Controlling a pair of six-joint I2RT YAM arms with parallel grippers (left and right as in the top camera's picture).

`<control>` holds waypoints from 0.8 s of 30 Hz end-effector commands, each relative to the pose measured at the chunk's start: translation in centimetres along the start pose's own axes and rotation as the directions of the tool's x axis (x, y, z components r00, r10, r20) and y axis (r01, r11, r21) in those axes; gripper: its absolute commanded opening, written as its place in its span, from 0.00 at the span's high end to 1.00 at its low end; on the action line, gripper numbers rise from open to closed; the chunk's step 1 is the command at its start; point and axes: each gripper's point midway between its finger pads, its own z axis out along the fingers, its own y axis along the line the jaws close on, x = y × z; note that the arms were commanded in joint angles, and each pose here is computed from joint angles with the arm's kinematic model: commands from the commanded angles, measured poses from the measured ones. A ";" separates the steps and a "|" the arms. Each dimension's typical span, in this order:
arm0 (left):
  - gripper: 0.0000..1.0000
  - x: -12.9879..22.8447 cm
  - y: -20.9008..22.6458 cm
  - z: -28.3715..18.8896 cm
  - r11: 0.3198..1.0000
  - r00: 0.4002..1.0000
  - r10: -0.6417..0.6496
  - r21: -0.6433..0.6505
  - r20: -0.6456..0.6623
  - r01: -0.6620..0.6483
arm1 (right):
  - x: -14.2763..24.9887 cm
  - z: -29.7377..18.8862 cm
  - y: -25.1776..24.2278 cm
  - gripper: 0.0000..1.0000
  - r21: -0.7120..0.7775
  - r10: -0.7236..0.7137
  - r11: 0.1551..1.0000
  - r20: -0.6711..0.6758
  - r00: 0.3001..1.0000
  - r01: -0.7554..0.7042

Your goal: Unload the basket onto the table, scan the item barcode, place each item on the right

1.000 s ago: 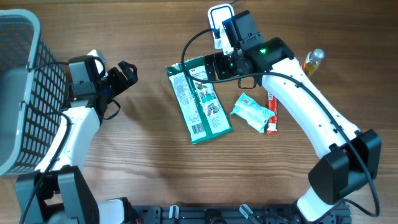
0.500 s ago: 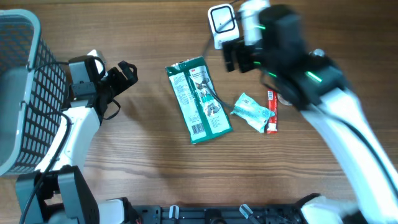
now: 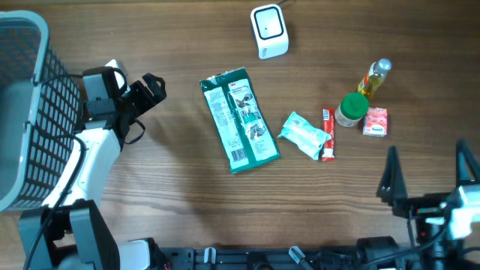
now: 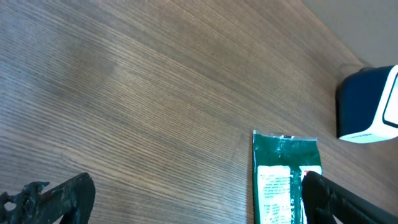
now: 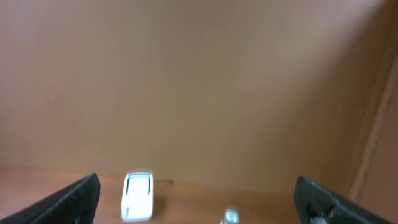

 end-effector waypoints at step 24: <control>0.00 -0.6 0.0 -0.4 1.000 1.000 0.012 0.002 0.019 -0.012 | 22.9 2.7 3.0 0.00 -0.064 0.114 0.989 -0.237 0.965 -0.132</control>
